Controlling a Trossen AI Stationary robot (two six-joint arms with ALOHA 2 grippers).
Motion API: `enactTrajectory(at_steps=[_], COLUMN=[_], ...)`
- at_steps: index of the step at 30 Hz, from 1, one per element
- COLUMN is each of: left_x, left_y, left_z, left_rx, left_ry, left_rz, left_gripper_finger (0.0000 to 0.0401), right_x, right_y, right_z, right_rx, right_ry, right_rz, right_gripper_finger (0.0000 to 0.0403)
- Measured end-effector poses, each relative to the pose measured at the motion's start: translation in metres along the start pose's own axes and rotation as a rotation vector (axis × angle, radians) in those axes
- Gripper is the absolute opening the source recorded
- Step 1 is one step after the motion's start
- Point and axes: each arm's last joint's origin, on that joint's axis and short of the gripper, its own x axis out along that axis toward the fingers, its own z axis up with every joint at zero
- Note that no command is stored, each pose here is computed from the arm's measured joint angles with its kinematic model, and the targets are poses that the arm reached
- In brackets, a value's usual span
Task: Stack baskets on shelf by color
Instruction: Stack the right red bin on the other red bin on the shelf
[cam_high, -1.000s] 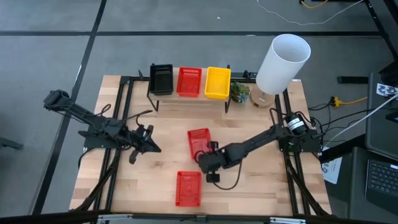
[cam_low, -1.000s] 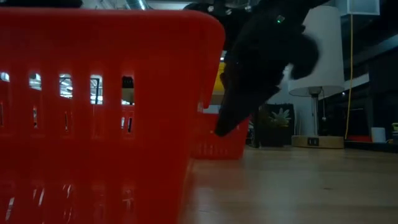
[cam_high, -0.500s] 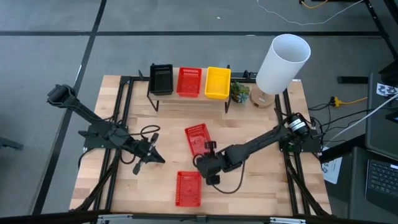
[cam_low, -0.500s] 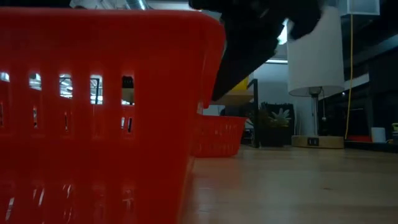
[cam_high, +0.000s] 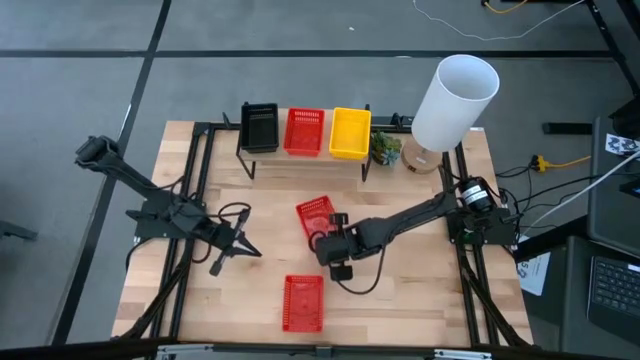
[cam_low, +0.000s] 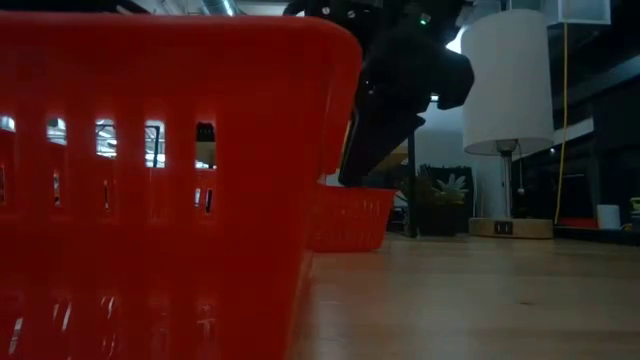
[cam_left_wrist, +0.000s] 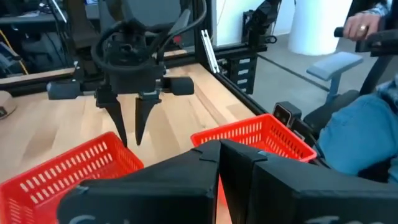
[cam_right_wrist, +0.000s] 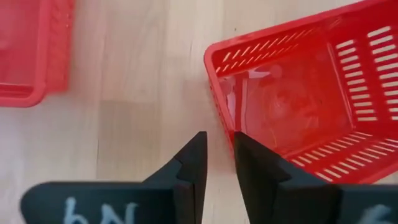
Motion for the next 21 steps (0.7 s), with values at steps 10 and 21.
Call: enactTrajectory(at_steps=[10,21], left_x=[-0.035,-0.06], left_y=[0.007,0.012], left_z=[-0.002,-0.021], left_rx=[0.012,0.022], left_ry=[0.083,0.1], left_rz=[-0.002,-0.002], left_gripper_finger=[0.0002,0.0002], right_x=[0.006,0.022], right_y=[-0.015,-0.026], right_z=[0.001,-0.003], right_rx=[-0.05,-0.07], right_ry=[0.019,0.083], right_rz=[-0.017,0.015], right_gripper_finger=[0.008,0.008])
